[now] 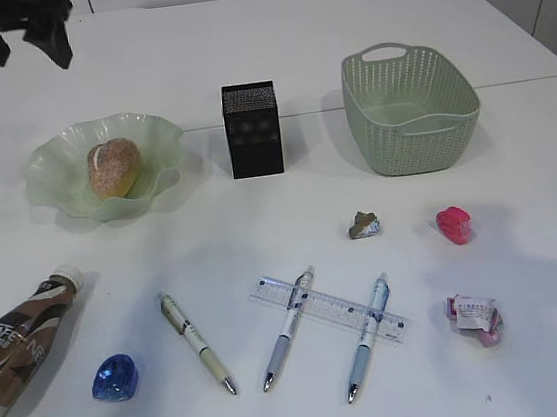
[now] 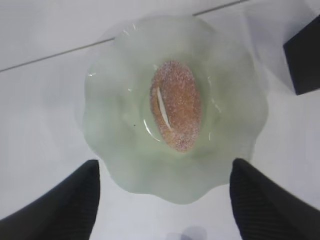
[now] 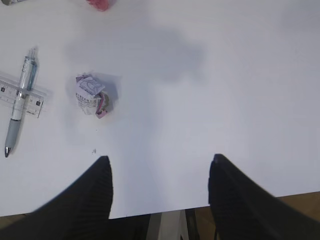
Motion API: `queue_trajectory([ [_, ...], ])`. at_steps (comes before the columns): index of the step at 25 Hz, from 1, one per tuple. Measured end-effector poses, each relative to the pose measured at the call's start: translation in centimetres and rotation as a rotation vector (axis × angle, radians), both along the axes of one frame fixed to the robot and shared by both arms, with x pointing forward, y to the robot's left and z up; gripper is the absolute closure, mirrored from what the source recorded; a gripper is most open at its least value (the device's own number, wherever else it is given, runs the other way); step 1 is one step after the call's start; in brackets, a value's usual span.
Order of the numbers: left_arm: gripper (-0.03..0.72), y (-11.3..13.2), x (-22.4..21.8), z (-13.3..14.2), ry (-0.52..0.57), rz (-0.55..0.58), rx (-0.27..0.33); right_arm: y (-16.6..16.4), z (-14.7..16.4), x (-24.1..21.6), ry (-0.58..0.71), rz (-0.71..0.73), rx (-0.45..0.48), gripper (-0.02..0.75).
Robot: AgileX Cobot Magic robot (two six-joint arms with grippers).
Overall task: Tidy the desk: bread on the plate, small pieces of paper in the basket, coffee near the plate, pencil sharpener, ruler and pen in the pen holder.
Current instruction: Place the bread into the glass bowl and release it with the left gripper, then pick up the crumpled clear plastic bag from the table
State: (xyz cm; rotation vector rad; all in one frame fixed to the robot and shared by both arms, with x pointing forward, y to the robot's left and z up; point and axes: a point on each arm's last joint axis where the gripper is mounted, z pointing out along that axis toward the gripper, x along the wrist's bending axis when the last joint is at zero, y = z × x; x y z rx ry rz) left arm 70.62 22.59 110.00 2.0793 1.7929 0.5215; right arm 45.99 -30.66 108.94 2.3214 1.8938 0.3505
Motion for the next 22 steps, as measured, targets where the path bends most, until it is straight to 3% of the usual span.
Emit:
queue_trajectory([
  [4, 0.123, 0.4, -2.6, 4.2, -0.074, 0.0, -0.014, 0.0, 0.0, 0.0, 0.0, 0.0, 0.003, 0.26],
  [7, 0.123, 0.8, -4.9, 5.5, -0.07, 0.0, -0.014, 0.1, 0.0, 0.0, -0.001, -0.001, 0.016, 0.26],
  [17, 0.147, 2.0, -11.3, 5.6, 0.02, -0.006, 0.013, 0.2, 0.0, 0.1, -0.014, 0.017, 0.016, 0.26],
  [22, 0.156, 2.6, -14.3, 4.9, -0.037, 0.006, 0.003, 0.2, 0.1, 0.1, -0.016, 0.019, 0.015, 0.26],
])
